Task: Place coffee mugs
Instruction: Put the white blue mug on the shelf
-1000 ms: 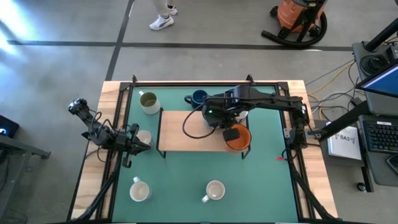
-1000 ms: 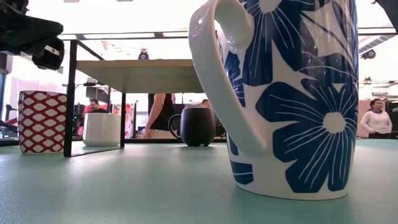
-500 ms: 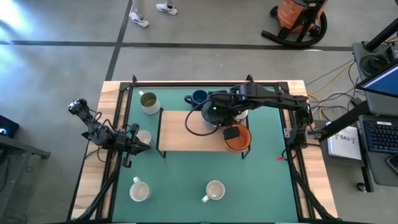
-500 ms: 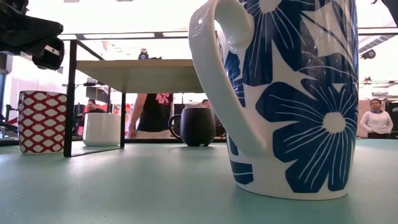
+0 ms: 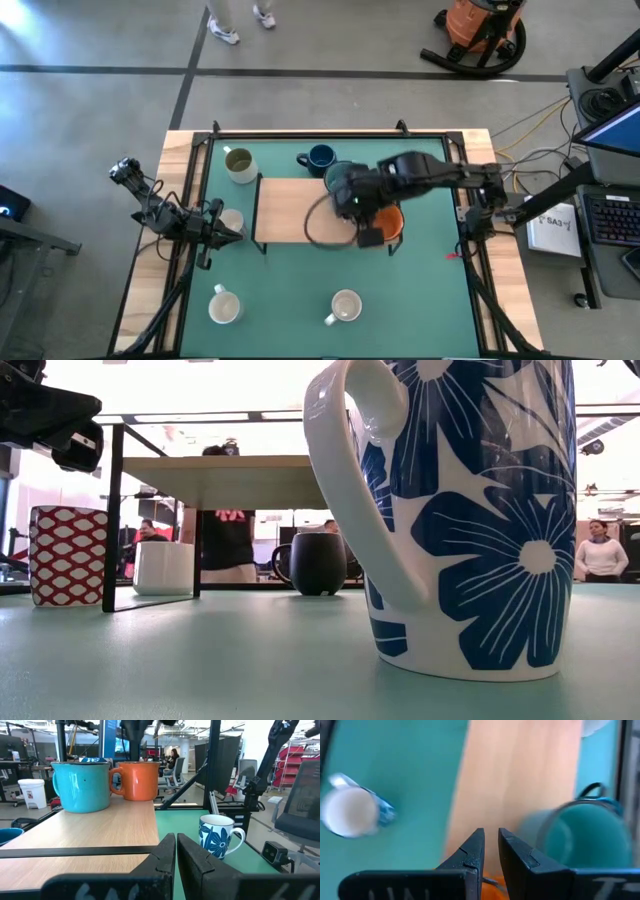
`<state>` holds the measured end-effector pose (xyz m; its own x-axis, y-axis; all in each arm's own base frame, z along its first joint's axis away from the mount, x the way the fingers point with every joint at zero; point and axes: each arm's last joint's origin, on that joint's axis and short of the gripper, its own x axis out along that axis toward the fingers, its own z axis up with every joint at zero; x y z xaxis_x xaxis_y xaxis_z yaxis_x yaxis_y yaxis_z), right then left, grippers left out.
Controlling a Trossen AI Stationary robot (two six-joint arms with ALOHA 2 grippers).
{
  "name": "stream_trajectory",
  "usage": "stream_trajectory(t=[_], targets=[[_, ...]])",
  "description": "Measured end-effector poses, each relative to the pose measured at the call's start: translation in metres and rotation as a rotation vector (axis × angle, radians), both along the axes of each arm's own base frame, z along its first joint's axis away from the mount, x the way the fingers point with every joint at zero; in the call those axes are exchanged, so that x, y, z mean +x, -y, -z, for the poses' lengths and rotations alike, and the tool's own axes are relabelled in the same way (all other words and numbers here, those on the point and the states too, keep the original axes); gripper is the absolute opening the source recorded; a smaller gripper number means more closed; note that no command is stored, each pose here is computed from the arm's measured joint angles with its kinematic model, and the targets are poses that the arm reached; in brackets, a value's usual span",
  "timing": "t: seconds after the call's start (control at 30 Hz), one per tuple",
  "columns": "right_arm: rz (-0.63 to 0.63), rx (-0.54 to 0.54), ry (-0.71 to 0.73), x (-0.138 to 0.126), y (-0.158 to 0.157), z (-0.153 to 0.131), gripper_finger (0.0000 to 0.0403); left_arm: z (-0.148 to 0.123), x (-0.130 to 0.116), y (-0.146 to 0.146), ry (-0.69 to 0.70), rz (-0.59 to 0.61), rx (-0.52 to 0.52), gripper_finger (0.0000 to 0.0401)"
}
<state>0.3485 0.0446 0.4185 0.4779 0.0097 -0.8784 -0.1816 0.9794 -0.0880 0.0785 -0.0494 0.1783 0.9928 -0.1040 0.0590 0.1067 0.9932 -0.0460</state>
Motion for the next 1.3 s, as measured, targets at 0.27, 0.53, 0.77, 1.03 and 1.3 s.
stream_trajectory(t=[0.27, 0.53, 0.77, 1.03, 1.3], targets=[[0.18, 0.13, 0.009, -0.013, -0.065, 0.0, 0.0043, 0.0, 0.0, 0.0, 0.0, 0.0, 0.0, 0.0], [0.373, 0.245, -0.127, -0.045, -0.124, 0.012, 0.0068, 0.0, 0.0, 0.0, 0.0, 0.0, 0.0, 0.0], [0.364, 0.237, -0.207, -0.076, -0.17, 0.027, 0.0117, 0.0, 0.0, 0.0, 0.0, 0.0, 0.0, 0.0], [0.233, 0.153, -0.274, -0.107, -0.171, 0.039, 0.0134, 0.0, 0.0, 0.0, 0.0, 0.0, 0.0, 0.0], [0.183, 0.227, -0.269, -0.07, -0.151, 0.087, 0.0134, 0.0, 0.0, 0.0, 0.0, 0.0, 0.0, 0.0]])
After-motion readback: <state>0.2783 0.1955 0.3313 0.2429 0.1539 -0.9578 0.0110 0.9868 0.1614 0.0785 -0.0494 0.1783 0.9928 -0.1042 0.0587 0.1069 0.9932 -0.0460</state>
